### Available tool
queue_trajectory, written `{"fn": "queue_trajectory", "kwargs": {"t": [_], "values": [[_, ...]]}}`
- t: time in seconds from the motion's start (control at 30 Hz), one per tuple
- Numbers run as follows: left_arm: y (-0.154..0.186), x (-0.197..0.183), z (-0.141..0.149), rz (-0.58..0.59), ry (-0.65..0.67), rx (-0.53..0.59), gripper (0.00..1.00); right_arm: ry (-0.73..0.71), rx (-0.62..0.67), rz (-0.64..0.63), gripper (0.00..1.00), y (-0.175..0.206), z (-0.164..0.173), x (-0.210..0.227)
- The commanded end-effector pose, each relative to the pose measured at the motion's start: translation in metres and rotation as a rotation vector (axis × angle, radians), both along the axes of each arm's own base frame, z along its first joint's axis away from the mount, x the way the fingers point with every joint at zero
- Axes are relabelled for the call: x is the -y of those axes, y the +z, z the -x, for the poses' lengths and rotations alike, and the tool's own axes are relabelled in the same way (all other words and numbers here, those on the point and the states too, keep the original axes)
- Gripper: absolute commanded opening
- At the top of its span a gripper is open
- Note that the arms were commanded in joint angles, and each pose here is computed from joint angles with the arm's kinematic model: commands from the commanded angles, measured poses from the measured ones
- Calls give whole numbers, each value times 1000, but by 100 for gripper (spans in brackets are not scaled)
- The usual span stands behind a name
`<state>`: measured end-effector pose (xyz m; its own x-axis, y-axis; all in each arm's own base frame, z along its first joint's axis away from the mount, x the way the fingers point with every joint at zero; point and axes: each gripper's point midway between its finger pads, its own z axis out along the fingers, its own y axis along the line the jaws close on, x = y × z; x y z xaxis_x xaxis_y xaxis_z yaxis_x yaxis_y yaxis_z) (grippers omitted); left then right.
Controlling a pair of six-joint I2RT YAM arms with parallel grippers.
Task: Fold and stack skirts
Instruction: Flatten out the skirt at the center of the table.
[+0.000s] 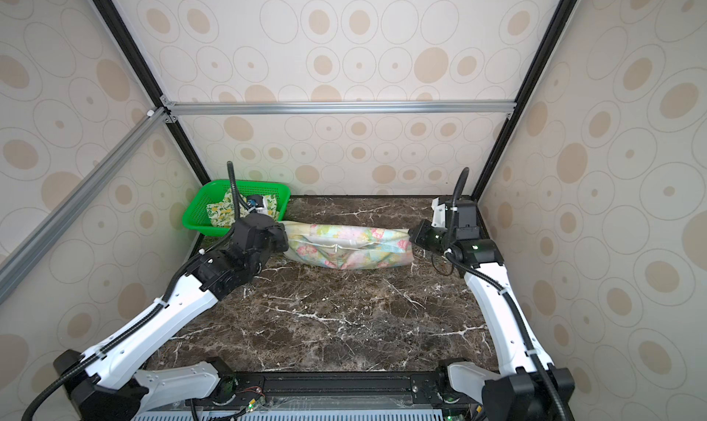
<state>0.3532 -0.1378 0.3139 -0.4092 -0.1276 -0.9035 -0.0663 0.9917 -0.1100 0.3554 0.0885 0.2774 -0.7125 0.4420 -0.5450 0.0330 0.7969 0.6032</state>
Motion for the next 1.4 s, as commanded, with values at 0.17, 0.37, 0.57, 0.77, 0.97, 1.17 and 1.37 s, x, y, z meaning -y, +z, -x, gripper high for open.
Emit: {"fn": "queue_trajectory", "kwargs": {"t": [0.17, 0.37, 0.57, 0.77, 0.97, 1.17, 1.37], "values": [[74, -9, -74, -95, 83, 200, 0, -112, 143, 33, 0, 38, -82, 44], [128, -7, -81, -108, 64, 313, 0, -96, 256, 61, 0, 85, -95, 48], [84, -5, -50, -11, -21, 265, 0, -64, 175, 16, 0, 39, -68, 39], [-54, -10, -7, 92, -42, -7, 0, -69, -49, -28, 0, -72, -8, 33], [-171, -21, 53, 161, -18, -252, 0, -98, -256, -69, 0, -160, 57, 28], [-223, -21, 99, 169, -31, -407, 22, -132, -373, -76, 21, -204, 90, 29], [-227, -27, 110, 115, -18, -457, 54, -121, -397, -67, 49, -202, 95, 25]]}}
